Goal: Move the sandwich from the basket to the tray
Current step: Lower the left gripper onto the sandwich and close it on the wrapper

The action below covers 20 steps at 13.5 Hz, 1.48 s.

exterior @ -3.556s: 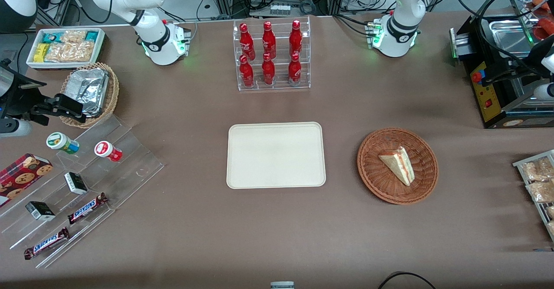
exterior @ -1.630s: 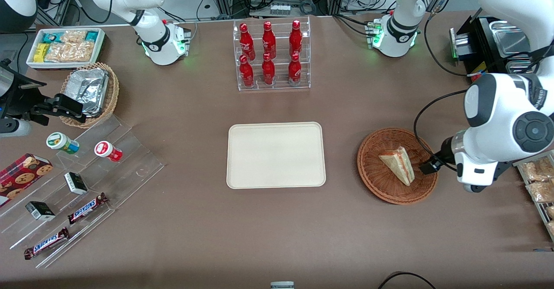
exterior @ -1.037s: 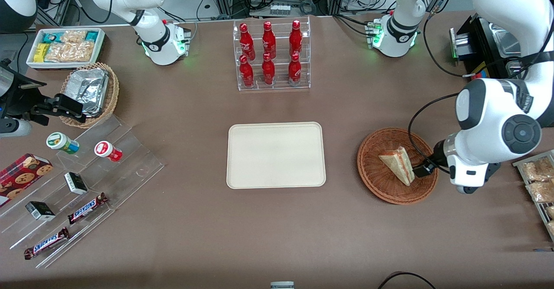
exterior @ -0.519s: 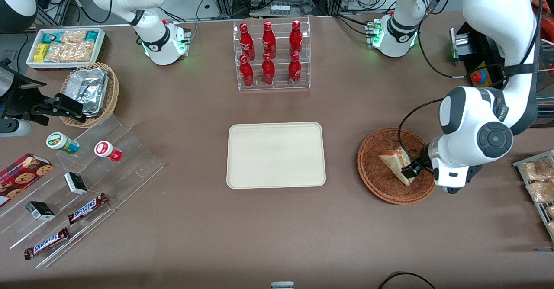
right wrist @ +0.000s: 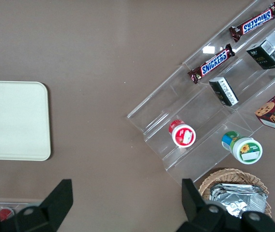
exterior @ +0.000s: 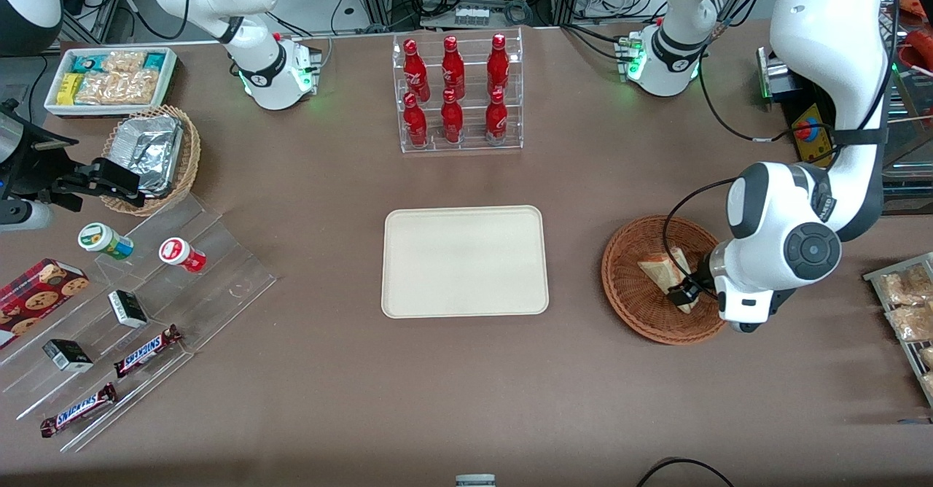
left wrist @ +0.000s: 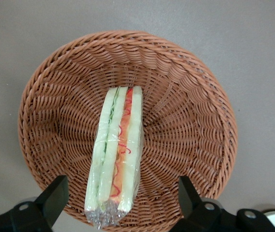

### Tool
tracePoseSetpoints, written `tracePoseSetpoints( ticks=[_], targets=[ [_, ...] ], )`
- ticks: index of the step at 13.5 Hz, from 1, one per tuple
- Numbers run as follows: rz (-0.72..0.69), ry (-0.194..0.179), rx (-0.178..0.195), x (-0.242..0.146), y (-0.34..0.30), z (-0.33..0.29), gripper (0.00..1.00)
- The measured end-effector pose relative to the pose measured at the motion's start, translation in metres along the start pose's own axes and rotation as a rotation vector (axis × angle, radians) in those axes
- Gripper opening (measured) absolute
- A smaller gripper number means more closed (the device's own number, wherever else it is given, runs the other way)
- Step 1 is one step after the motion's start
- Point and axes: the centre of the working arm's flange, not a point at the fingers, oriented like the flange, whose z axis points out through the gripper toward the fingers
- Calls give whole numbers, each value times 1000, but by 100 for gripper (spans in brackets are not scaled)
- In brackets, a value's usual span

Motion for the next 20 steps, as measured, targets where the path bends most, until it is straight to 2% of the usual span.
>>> tracePoseSetpoints(
  ticks=[9,17,20],
  targets=[
    [-41,39,-33,-18,6,31,100],
    [-33,54,-25,-32,-9,32,100],
    [-22,56,3,-38,-15,41,100]
  ],
)
